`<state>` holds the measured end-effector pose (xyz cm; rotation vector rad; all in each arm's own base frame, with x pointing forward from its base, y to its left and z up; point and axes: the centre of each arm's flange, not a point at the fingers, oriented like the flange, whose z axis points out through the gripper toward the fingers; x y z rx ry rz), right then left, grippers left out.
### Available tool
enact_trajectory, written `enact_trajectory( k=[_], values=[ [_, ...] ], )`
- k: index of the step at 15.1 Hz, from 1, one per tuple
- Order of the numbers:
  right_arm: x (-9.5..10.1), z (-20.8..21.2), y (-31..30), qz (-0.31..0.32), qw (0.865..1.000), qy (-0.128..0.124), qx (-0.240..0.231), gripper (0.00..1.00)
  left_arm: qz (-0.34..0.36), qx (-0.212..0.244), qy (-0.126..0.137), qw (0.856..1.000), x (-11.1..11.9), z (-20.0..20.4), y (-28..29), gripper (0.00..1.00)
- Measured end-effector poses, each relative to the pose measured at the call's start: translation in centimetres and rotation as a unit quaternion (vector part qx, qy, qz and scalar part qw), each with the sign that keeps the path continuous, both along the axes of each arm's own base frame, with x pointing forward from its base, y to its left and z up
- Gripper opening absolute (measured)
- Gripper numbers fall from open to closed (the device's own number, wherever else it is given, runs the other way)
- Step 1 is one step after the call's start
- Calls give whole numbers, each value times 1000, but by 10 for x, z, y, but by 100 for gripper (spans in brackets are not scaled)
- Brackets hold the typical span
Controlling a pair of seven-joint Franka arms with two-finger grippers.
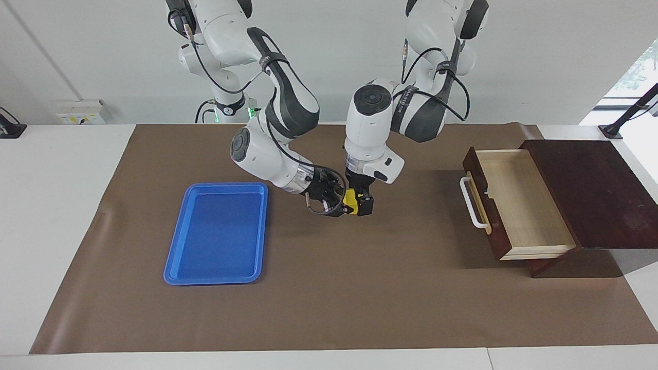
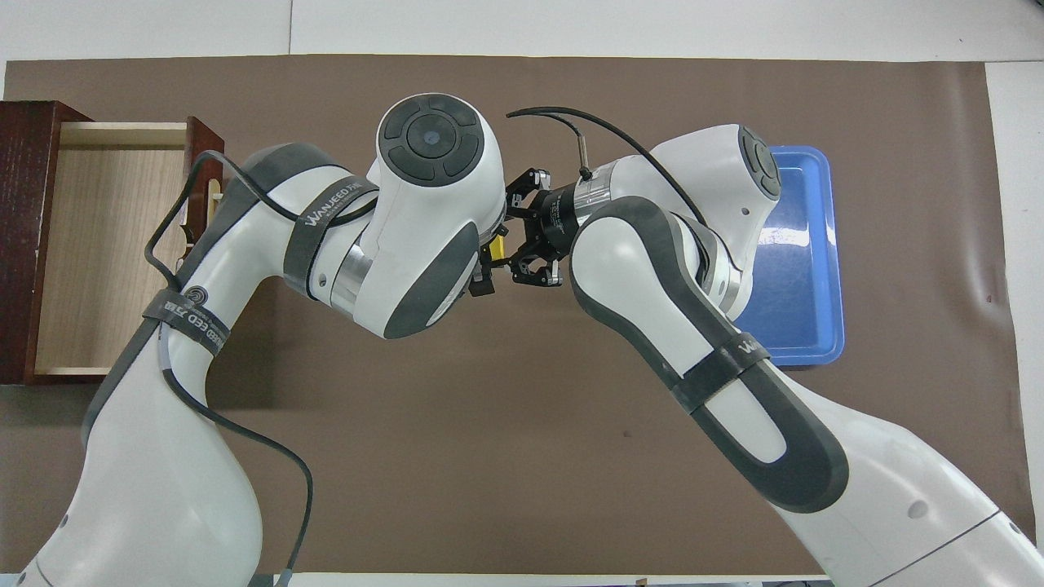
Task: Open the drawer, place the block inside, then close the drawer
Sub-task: 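Grasp the yellow block with the left gripper from the right gripper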
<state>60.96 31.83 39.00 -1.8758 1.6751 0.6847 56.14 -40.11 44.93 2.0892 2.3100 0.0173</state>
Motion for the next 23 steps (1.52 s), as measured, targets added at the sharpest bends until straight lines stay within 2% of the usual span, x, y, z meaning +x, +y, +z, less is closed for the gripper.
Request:
enact_trajectory(
  k=[13,15,18,19,23],
  values=[
    [2,-3,0,-8,1000,1,5,56,-7,7,4,1000,-7,-15,-5,100],
    [2,-4,0,-11,1000,-2,4,56,-8,8,5,1000,-8,-17,-5,95],
    [-1,-9,2,-9,1000,3,2,56,-11,10,-6,1000,-4,-16,-2,63],
    [0,-9,1,-9,1000,4,2,56,-16,11,-7,1000,-4,-16,-2,57],
    [0,-9,1,-9,1000,4,2,56,-16,11,-8,1000,-4,-16,-2,57]
  ],
)
